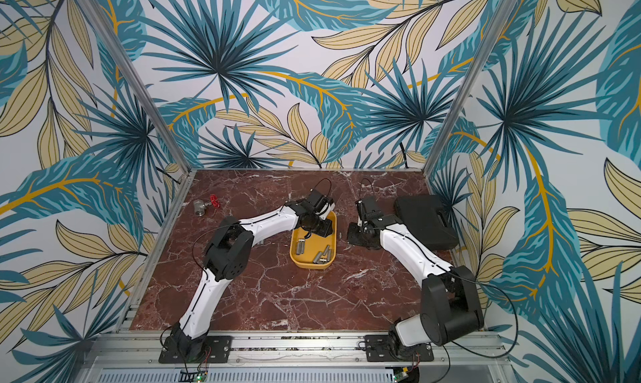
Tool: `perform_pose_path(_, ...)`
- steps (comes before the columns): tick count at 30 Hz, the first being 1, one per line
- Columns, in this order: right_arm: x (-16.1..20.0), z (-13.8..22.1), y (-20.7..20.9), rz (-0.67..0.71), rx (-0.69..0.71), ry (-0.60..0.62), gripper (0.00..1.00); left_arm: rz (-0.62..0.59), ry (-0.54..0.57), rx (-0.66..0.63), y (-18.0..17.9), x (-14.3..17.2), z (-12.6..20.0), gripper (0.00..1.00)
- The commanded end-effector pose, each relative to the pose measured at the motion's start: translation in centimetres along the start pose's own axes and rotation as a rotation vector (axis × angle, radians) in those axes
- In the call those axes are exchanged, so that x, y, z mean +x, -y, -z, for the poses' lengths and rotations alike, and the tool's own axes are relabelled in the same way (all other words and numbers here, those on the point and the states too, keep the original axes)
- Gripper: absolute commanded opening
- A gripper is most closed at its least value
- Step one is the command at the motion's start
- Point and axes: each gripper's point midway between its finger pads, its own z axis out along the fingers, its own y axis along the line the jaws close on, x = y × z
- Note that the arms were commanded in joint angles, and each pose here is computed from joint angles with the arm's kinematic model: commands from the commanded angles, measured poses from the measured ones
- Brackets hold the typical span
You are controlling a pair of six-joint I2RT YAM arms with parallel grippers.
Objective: Take out the socket from the storage box
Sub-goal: Pick up the socket head from the storage box.
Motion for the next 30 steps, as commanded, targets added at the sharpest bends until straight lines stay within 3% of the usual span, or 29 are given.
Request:
perform_pose_path(1, 0.3, -0.2, 0.2, -0.018, -0.006, -0.003, 0.24, -0.01, -0.083, -0.108, -1.9, 2.2, -0.5, 0.32)
perform_pose_path(16, 0.5, -0.3, 0.3, -0.019, -0.005, -0.005, 0.24, -0.012, -0.015, -0.212, -3.3, 0.9, 1.2, 0.16)
perform_pose_path(24, 0.4, -0.1, 0.2, -0.019, -0.005, -0.002, 0.24, 0.022, 0.151, -0.197, -2.3, -1.8, 8.0, 0.14)
perform_pose_path(30, 0.3, 0.1, 0.3, -0.019, -0.002, 0.01, 0.24, 0.116, 0.264, -0.202, -4.7, -1.4, 14.1, 0.14)
